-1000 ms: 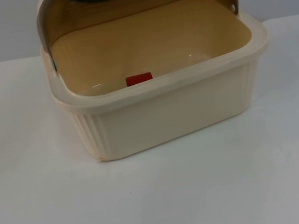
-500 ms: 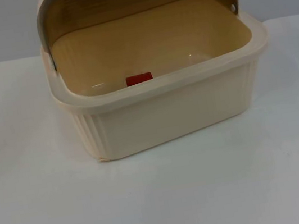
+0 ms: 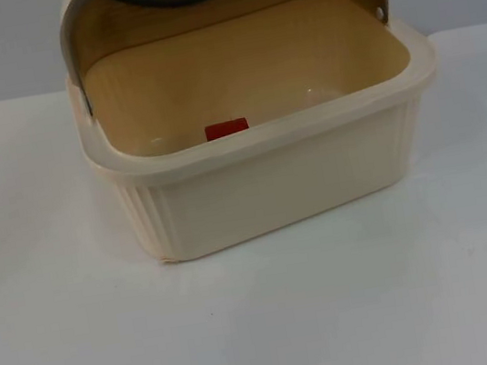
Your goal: Open the box lid with the left hand, place the block into the box with the right hand, then close the box lid with the left hand.
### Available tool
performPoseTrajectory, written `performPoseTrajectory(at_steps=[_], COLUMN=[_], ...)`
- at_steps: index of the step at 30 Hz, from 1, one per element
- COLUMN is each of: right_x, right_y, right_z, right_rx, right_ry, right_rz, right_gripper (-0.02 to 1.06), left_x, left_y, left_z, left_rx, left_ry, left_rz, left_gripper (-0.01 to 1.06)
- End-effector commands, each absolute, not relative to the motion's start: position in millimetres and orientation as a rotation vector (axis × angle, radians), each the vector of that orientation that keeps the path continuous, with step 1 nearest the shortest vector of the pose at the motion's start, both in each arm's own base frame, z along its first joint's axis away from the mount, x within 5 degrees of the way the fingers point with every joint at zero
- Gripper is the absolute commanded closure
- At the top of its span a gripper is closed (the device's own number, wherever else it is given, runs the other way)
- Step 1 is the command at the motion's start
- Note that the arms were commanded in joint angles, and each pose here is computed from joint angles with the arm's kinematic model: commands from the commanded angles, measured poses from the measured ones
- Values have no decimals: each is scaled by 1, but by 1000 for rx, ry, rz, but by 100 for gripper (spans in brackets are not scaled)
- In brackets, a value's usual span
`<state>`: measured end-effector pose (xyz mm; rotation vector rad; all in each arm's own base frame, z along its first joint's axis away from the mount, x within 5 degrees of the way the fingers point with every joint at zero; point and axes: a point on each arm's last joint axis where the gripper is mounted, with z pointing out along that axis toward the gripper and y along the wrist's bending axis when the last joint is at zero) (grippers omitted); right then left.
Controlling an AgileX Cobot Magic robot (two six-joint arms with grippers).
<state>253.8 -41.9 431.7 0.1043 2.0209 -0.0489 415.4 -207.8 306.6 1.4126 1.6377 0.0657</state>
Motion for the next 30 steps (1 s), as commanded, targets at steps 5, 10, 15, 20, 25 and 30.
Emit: performPoseTrajectory(at_steps=[5,10,15,20,25,30], right_x=[252,252,252,252,252,253], right_y=[-43,-43,-43,-43,-43,-41], right_z=[432,431,431,431,431,431], right_rx=[103,104,104,104,104,96], right_ry=[2022,2024,2024,2024,2024,2024], right_rz=[-55,-53,-53,-53,-50,-45], right_gripper=[-1,-1,-1,-1,-1,-1], left_x=[418,418,416,416,413,409], left_y=[-211,-211,-211,-211,-211,-209], left_z=[300,300,298,298,295,293], left_rx=[1443,1444,1467,1474,1508,1543], left_ry=[1609,1608,1615,1616,1644,1685], left_rz=[-5,-1,-14,-13,-38,-65], left_gripper=[105,105,105,105,105,105])
